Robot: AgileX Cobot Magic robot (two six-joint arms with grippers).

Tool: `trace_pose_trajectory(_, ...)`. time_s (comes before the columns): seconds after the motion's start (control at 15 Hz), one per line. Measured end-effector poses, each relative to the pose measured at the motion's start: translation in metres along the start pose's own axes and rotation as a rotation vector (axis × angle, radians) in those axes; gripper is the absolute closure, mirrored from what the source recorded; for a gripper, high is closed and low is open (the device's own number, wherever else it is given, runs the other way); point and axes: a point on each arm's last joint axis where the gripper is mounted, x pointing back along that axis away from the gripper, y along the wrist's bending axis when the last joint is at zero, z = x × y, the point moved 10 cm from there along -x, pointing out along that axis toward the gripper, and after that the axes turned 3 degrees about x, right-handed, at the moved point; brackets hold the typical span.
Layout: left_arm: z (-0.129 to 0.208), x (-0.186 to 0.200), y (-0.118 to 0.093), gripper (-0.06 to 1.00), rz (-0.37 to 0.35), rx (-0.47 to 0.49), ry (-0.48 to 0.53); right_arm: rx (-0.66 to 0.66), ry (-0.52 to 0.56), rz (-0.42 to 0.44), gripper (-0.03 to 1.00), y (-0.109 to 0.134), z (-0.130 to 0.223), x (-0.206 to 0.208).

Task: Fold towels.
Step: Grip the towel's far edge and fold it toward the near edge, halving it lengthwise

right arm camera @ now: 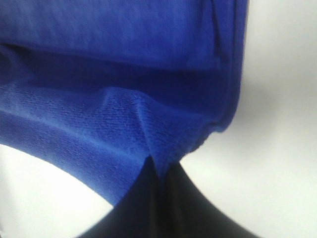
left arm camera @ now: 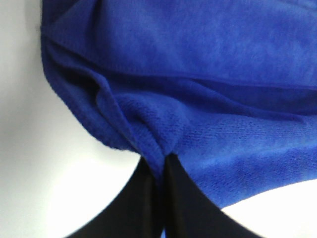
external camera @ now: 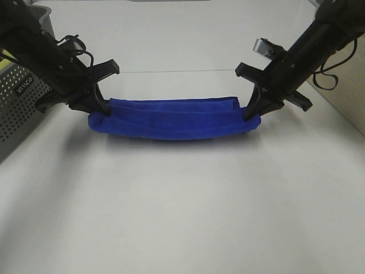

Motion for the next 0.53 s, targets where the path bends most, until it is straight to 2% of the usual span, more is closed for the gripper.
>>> trace_pose_trajectory(0.07, -0.017, -0.002, -0.008, 0.91, 0.016, -0.005, -0.036, 0.02, -0.041, -0.003, 0.97, 0.003, -0.022, 0.003)
trace_pose_trajectory(0.33, -0.058, -0.01, -0.018, 0.91, 0.045, -0.017, -0.156, 0.031, -0.088, 0.016, 0.97, -0.006, -0.061, -0.008)
trace_pose_trajectory(0.53, -0.08, -0.031, -0.011, 0.91, 0.042, -0.008, -0.22, 0.036, -0.119, 0.027, 0.97, -0.016, -0.079, -0.024)
